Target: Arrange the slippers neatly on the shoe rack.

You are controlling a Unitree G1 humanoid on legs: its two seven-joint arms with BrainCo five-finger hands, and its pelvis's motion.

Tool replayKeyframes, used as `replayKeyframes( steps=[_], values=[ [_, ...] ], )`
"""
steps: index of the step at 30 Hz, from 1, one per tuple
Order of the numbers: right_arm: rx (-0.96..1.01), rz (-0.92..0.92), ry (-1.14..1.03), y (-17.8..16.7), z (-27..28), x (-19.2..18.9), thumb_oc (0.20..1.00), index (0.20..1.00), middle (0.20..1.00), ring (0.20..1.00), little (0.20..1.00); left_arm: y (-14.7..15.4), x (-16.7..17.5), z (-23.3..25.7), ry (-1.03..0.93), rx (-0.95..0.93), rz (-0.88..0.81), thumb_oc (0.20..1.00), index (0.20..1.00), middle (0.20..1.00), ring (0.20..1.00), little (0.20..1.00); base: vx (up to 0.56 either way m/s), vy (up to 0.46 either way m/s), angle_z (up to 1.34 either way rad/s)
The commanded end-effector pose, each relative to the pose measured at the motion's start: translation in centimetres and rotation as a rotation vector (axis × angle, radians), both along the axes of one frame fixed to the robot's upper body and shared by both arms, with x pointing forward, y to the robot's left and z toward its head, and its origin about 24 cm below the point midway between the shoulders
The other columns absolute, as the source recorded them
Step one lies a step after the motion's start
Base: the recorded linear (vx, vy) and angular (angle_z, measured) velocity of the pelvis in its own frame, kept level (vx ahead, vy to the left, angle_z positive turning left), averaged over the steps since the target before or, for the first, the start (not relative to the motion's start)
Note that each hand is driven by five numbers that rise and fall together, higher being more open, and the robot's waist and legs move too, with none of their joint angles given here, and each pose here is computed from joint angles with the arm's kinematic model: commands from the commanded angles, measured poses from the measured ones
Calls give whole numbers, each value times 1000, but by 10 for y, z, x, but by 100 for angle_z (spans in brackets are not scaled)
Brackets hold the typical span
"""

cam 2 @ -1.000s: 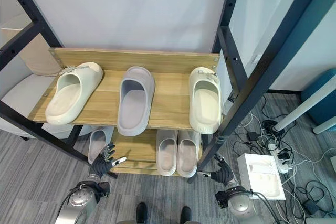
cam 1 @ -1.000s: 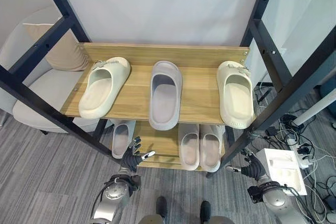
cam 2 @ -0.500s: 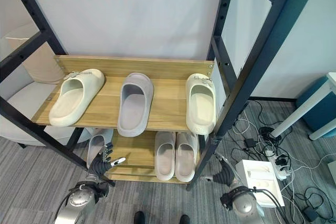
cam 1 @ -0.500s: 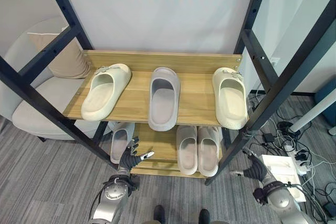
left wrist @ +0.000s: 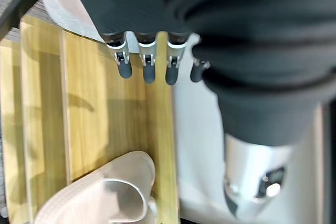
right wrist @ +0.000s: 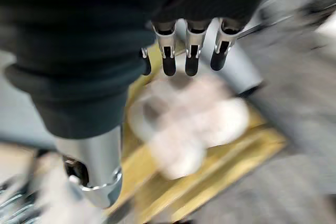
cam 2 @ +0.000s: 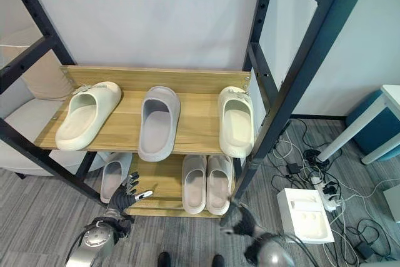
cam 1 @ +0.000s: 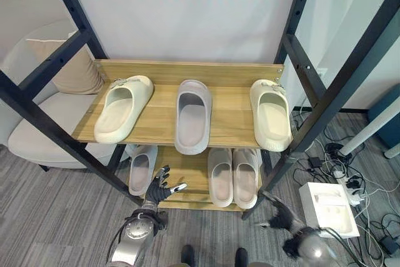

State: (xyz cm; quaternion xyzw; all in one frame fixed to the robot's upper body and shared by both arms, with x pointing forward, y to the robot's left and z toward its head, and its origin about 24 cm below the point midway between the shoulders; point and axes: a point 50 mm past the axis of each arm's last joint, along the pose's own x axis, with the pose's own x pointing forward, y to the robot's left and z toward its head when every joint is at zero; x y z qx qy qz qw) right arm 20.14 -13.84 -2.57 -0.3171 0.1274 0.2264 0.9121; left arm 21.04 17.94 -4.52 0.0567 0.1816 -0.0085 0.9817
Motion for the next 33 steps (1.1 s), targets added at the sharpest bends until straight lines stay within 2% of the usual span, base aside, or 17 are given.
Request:
replayKeyframes(
  steps=[1, 5, 15, 22, 27, 33],
  values=[
    [86, 102, -242, 18, 49, 18, 1000, 1000, 1000, 1000, 1000, 11, 24, 23, -129, 55, 18, 1000, 1000, 1000, 1000, 1000, 13, 14, 8],
    [155, 189, -630, 24, 133, 15, 1000, 1000, 1000, 1000, 1000, 21, 20, 21, -128, 89, 53, 1000, 1000, 1000, 1000, 1000, 11, 1, 16],
    [233, 286, -924, -4, 207, -23, 1000, 1000, 1000, 1000, 1000, 30, 11, 17, -117, 126, 36, 1000, 1000, 1000, 1000, 1000, 0, -13, -3],
    [208, 307, -1080, -3, 229, -21, 1000, 1000, 1000, 1000, 1000, 22, 15, 21, -147, 103, 17, 1000, 1000, 1000, 1000, 1000, 0, -6, -8],
    [112, 149, -1208, 12, 229, 12, 1000, 1000, 1000, 1000, 1000, 14, 14, 18, -135, 78, 30, 1000, 1000, 1000, 1000, 1000, 13, 14, 1],
    [75, 19, -1178, 20, 218, 45, 1000, 1000, 1000, 1000, 1000, 20, 8, 20, -141, 45, 105, 1000, 1000, 1000, 1000, 1000, 25, 50, 9]
  ],
)
